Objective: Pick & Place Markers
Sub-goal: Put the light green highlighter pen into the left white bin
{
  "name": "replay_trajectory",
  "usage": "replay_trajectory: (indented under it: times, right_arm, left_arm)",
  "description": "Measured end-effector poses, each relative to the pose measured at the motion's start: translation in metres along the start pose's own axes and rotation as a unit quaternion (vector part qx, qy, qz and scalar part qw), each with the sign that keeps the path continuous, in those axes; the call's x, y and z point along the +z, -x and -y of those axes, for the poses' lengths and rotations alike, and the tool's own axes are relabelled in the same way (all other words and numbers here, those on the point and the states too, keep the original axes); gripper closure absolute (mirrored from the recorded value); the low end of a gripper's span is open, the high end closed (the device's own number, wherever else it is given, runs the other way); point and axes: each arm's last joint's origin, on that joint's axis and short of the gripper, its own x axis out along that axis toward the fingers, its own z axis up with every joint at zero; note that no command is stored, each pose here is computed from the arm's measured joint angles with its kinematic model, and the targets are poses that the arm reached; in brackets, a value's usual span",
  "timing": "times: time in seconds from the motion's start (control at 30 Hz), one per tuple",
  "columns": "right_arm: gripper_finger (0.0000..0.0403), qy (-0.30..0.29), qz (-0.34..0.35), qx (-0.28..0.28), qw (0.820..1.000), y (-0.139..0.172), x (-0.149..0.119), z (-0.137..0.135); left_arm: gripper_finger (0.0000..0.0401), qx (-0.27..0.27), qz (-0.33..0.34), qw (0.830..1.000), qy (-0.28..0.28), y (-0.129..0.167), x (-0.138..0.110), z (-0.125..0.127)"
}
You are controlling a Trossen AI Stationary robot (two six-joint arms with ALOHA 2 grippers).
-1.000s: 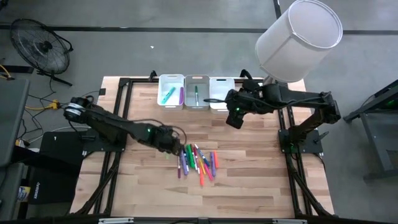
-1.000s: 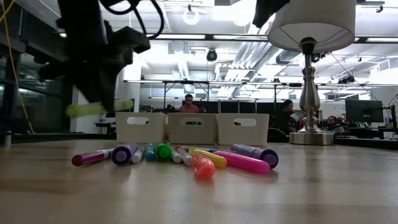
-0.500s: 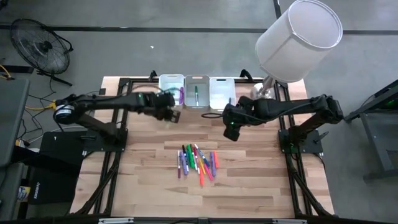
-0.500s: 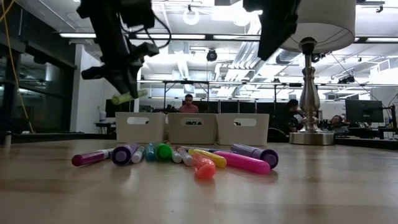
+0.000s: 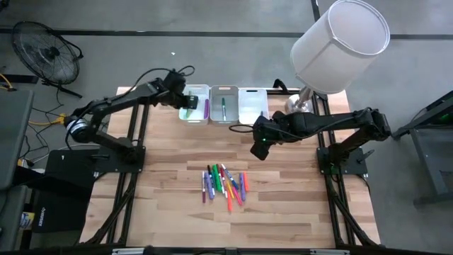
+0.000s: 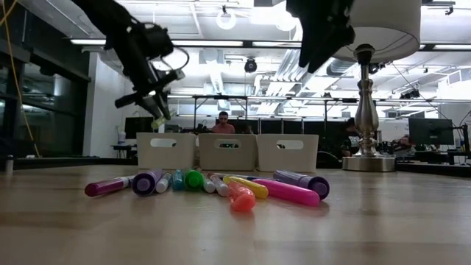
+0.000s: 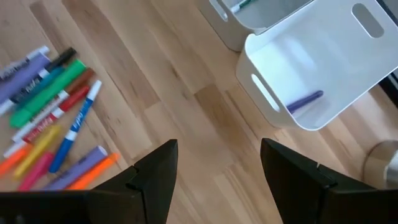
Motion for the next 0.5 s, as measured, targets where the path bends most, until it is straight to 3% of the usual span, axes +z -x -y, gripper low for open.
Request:
replay_trajectory:
  times: [0.17,0.5]
  right_arm:
    - [0.0185,-0.023,0.007,0.004,1.0,0.0,0.002,0.0]
    - [0.0185,-0.061,0.025,-0.005,0.998,-0.001,0.005,0.001]
  left_arm:
    - [0.0349,0.003,-0.009,1.0,-0.003,-0.014,0.012,-0.017]
    - [0.0349,-0.017,-0.014,1.0,-0.018,-0.041,0.016,-0.017]
